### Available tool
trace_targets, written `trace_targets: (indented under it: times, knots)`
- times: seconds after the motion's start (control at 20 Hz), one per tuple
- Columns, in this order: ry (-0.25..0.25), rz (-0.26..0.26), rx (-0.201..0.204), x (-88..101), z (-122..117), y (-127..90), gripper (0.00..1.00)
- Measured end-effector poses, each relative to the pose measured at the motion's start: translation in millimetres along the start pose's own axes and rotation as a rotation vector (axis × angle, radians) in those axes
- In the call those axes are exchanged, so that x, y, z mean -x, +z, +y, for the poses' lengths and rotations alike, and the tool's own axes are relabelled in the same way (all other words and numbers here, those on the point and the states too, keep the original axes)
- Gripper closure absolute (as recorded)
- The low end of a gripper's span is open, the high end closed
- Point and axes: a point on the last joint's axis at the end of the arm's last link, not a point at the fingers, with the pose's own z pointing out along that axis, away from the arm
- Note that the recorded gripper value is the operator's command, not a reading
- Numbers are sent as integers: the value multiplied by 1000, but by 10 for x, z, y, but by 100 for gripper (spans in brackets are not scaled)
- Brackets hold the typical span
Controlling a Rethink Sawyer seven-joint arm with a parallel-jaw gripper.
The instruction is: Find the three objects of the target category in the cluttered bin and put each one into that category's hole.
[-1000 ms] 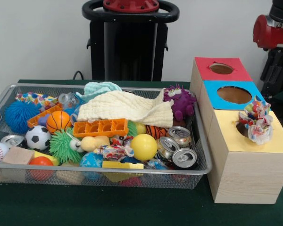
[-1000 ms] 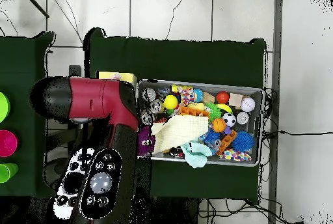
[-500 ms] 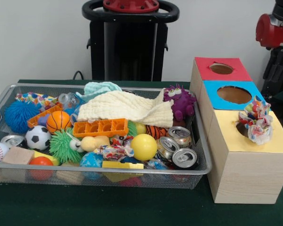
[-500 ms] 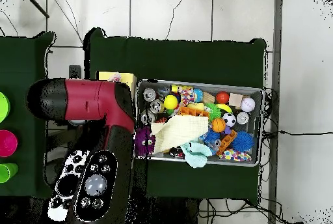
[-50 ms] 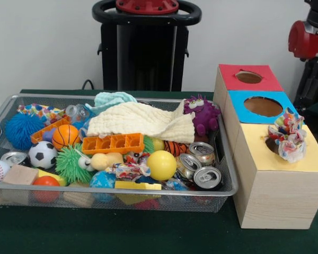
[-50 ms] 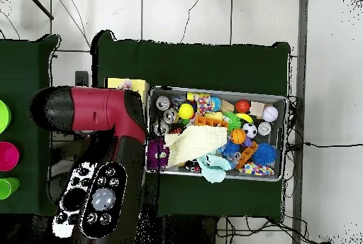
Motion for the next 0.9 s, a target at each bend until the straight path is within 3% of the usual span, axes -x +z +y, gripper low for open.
trace_targets:
  times: [0.3, 0.9]
  knots:
    - [-4, -48, -13, 46, 3, 209, 100]
    - [-12, -42, -31, -12, 9, 591, 100]
